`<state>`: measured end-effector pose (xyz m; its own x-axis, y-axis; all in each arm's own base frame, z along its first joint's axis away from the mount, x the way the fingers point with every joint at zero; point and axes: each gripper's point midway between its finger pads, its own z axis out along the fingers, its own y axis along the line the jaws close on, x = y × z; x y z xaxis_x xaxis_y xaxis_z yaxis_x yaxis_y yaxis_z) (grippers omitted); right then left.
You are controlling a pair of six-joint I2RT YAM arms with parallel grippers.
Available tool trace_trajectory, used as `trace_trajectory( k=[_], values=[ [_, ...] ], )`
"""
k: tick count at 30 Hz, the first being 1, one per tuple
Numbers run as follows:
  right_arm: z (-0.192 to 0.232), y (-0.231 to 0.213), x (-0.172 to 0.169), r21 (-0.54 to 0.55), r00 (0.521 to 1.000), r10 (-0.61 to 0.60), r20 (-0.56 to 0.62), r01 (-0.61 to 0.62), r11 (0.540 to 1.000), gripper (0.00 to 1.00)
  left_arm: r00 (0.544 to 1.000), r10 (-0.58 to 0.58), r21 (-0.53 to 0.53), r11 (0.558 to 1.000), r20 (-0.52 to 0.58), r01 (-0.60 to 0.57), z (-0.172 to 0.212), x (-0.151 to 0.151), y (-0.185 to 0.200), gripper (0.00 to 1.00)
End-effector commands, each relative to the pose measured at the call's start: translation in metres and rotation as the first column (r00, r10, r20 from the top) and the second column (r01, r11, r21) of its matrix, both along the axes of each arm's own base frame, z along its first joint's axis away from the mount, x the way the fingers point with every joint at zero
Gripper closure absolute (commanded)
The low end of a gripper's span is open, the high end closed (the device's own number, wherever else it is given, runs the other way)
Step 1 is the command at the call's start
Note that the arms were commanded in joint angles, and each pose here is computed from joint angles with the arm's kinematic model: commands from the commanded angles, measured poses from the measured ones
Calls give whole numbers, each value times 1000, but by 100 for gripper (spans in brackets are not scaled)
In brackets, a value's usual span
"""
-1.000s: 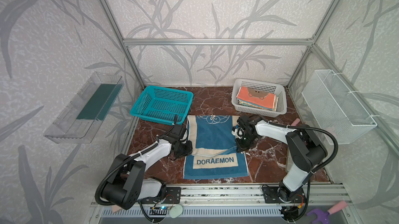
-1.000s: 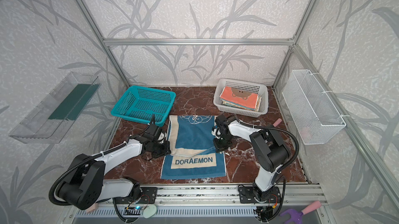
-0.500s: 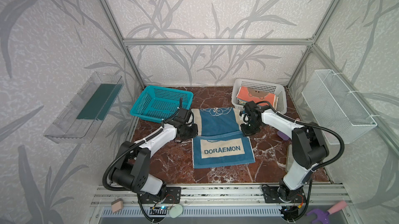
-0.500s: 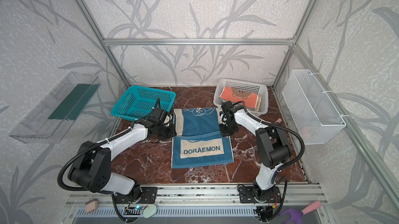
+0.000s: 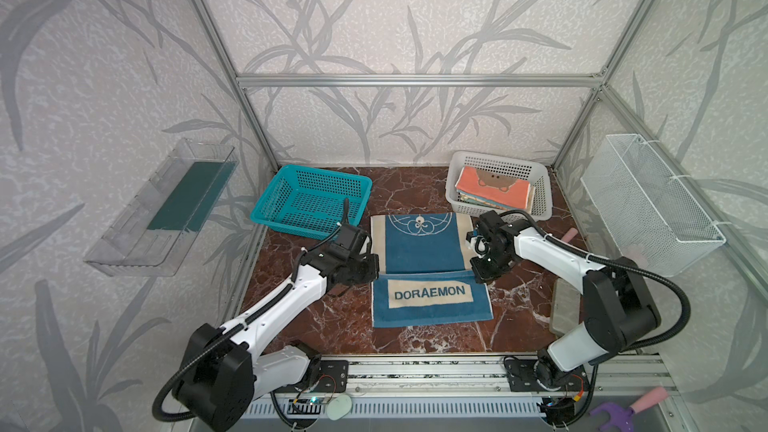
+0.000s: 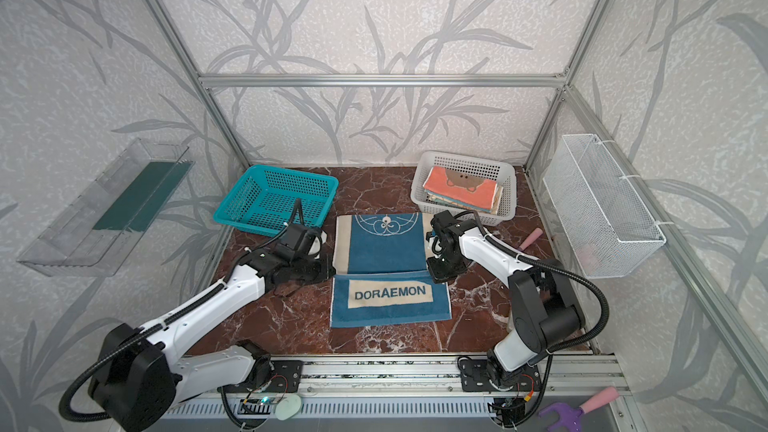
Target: Fold and stack the towels
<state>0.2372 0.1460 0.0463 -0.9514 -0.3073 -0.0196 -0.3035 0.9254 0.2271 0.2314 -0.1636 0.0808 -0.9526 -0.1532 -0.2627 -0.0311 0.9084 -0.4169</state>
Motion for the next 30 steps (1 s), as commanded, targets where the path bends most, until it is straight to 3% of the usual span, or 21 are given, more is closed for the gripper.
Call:
trace_trajectory(
  k=[1,8,17,23,30],
  values=[
    [-10,-1,-2,-14,999,-10,-30,10,1000,100,995,87,-17,996,-52,-88,-30,-6,0,100],
    [-26,7,-18,-3,996,-1,-92,0,1000,100,982,105,36,994,-155,-101,-77,-24,9,100],
    [-41,46,-46,27,992,43,-117,-40,999,100,981,109,234,970,-162,-70,-59,-27,56,100],
    [-15,40,-32,-22,998,70,-10,-70,997,100,987,106,215,973,-122,-78,-29,-19,65,100],
    [22,19,-31,-122,993,114,43,-108,987,100,995,86,90,993,-59,-80,1,-22,49,100]
  ],
)
